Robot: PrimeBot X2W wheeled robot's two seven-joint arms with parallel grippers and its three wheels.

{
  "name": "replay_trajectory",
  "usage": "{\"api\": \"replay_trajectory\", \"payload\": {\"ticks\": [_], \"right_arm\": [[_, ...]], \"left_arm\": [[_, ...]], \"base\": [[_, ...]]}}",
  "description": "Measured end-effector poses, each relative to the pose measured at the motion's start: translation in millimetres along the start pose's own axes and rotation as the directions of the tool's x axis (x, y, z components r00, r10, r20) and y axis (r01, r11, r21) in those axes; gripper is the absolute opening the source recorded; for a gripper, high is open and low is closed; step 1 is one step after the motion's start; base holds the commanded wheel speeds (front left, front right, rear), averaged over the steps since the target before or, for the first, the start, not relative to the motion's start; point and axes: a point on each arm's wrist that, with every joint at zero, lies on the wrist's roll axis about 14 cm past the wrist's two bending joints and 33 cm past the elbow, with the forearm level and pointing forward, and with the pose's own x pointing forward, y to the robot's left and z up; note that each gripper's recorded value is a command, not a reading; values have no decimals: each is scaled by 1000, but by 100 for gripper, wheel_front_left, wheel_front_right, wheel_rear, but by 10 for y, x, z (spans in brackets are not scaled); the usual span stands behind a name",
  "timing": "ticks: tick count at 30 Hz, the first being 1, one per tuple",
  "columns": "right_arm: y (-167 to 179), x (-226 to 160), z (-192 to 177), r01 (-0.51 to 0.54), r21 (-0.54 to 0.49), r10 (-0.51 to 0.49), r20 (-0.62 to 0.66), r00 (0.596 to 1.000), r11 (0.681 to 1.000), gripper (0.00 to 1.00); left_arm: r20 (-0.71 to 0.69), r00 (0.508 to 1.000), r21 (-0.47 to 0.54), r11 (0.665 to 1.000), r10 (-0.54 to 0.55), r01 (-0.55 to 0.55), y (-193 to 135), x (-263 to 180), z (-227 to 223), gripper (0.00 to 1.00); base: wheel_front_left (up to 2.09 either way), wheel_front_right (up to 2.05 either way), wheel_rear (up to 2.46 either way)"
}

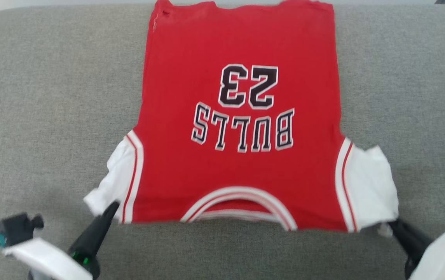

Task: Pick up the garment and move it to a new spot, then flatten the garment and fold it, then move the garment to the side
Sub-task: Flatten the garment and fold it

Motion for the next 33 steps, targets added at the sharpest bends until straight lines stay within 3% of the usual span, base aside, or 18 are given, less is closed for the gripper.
{"api": "replay_trajectory", "payload": {"ticks": [13, 18, 23, 30, 32, 33], "right_arm": [[-43, -228, -346, 21, 54, -15, -116, 993, 998, 0], [4, -92, -446, -7, 89, 21, -150, 988, 996, 0], [-48, 111, -696, -3, 98, 26, -235, 972, 995, 0], [-138, 255, -836, 11, 28, -3, -270, 963, 1000, 2], [-152, 285, -788, 14, 11, -11, -239, 971, 1000, 71], [-156, 295, -766, 14, 1, -13, -229, 973, 1000, 100]], "left_arm": [[-66, 997, -2, 999, 49, -50, 122, -359, -311, 0], [-62, 998, -21, 999, 25, -26, 35, -308, -401, 0], [-80, 994, -19, 997, 69, -71, 176, -261, -491, 0], [-84, 992, -27, 995, 96, -99, 256, -210, -546, 0], [-79, 992, -28, 995, 95, -97, 251, -188, -533, 0], [-74, 993, -31, 995, 93, -96, 246, -179, -523, 0]], "base": [[0, 0, 0], [0, 0, 0], [0, 0, 0], [0, 0, 0], [0, 0, 0], [0, 0, 0]]}}
